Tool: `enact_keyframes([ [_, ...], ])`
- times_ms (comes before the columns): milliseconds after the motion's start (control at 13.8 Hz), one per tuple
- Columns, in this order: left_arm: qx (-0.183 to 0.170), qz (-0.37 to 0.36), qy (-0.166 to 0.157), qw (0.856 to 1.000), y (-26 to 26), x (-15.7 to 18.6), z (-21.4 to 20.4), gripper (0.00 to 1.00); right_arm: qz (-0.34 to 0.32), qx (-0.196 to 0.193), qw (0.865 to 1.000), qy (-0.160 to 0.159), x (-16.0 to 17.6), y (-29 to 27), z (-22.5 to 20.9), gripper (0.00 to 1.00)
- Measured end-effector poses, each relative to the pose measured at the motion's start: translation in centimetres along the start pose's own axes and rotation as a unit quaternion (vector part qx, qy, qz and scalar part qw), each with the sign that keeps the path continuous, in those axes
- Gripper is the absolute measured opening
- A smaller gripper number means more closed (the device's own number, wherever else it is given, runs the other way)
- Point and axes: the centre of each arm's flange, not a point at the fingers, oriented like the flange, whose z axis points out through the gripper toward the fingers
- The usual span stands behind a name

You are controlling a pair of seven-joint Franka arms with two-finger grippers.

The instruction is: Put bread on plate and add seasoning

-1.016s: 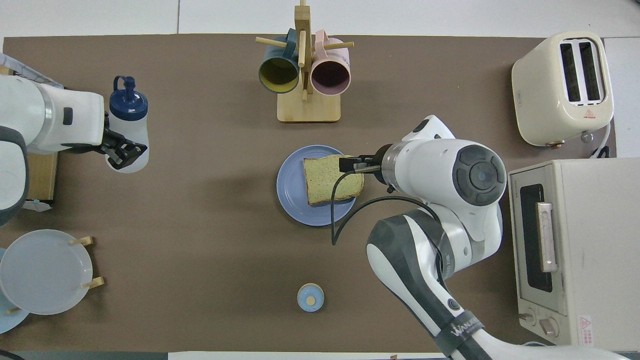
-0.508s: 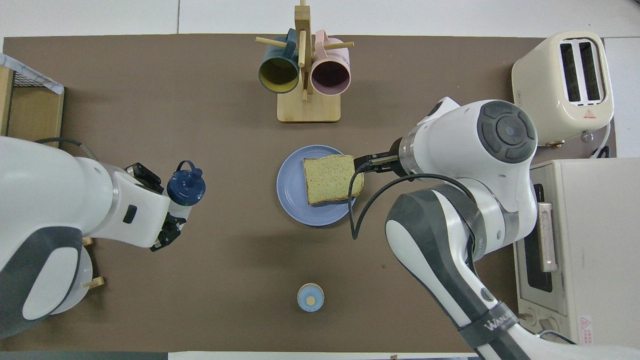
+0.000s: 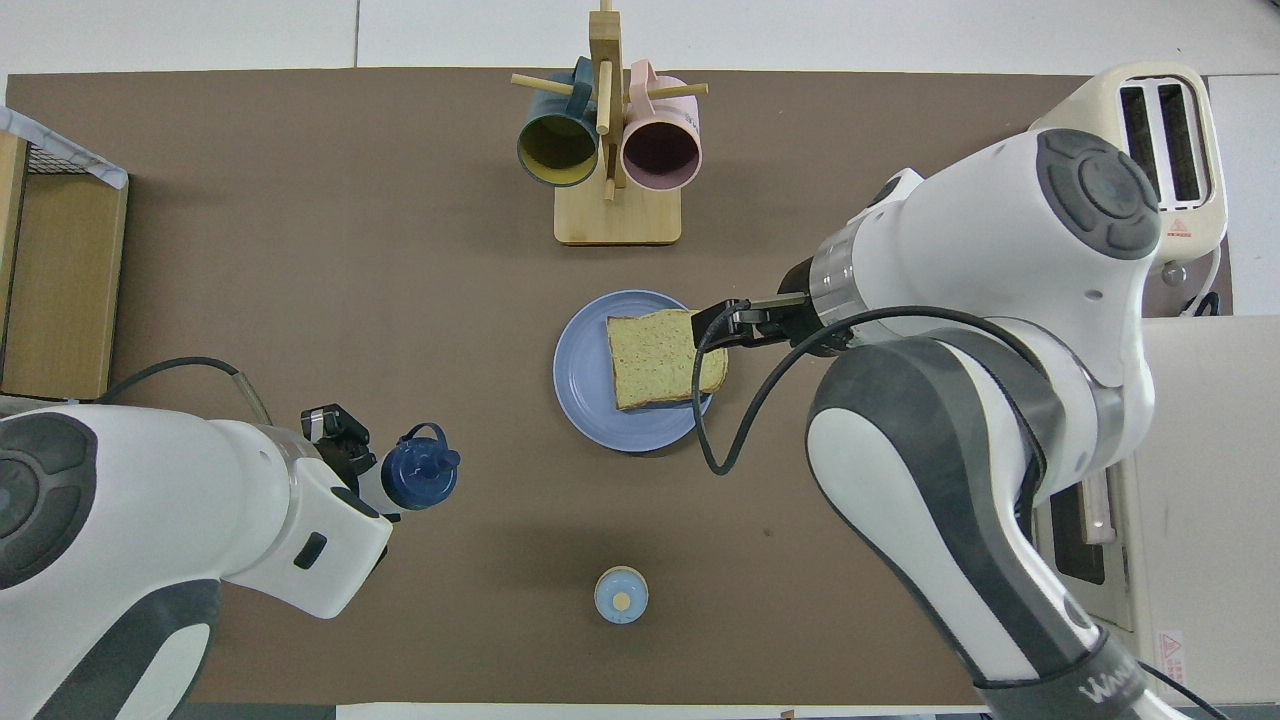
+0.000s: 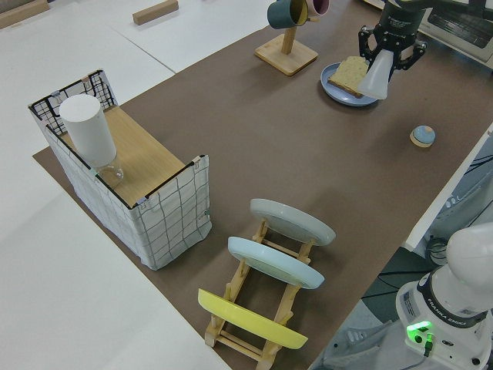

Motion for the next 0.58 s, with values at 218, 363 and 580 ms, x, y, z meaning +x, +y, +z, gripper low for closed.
enact_keyframes([
  [218, -0.003, 0.025, -0.004, 1.0, 0.8, 0.1, -0.4, 0.43, 0.04, 0.047, 0.998, 0.001, -1.8, -2.6, -2.9, 1.0],
  [363, -0.004, 0.043, -0.009, 0.999, 1.2, 0.0, -0.7, 0.43, 0.052, 0.066, 0.996, 0.007, -3.9, -5.4, -5.0, 0.98],
  [580, -0.003, 0.056, -0.013, 0.998, 1.8, 0.2, -0.9, 0.43, 0.072, 0.101, 0.992, 0.013, -5.6, -7.4, -7.6, 0.95],
])
